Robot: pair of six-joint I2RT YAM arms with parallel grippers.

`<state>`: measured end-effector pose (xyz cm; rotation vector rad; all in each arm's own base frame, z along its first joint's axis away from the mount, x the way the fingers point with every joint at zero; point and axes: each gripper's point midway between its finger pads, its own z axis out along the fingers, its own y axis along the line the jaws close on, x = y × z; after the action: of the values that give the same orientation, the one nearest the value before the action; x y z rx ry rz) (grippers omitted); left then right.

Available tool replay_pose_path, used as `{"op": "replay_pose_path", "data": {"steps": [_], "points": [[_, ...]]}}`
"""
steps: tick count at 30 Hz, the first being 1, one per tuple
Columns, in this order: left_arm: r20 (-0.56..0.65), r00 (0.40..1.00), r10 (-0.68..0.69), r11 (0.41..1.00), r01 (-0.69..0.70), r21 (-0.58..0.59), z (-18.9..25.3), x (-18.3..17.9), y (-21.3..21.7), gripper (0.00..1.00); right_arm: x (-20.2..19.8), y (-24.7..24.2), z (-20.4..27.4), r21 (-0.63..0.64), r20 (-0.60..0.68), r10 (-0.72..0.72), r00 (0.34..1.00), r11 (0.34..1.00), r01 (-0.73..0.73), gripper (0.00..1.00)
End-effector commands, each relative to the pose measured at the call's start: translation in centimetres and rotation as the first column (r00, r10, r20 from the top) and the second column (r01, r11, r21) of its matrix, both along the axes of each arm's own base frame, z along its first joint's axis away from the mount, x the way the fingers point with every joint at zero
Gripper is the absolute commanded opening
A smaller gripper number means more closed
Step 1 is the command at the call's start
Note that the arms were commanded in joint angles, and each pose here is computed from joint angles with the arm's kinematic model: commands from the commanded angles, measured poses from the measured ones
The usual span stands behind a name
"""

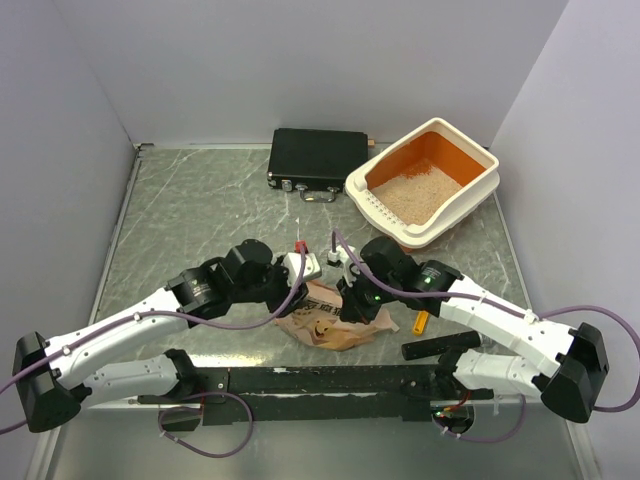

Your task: Fill the litter box with clean litter

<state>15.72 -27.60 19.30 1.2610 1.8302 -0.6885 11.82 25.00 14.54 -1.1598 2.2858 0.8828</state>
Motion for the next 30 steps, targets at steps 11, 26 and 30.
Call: {"op": "replay_pose_path", "data": {"steps": [11, 26, 30], "points": [[-0.040, 0.976, -0.214, 0.975, 0.211, -0.065, -0.9, -3.9, -0.8, 0.50, -1.1, 0.5, 0.6, 0.053, -0.047, 0.018, 0.999, 0.998, -0.016, 0.00], [-0.102, 0.975, -0.199, 0.979, 0.203, 0.031, -4.4, -2.9, -1.6, 0.11, -1.3, 0.1, 1.1, 0.069, -0.027, 0.015, 1.000, 0.998, -0.013, 0.00], [-0.019, 0.999, -0.031, 0.994, 0.033, 0.101, -4.5, 0.2, -0.2, 0.01, -1.3, 0.1, 1.1, 0.071, -0.029, 0.006, 1.000, 0.997, -0.004, 0.00]]}}
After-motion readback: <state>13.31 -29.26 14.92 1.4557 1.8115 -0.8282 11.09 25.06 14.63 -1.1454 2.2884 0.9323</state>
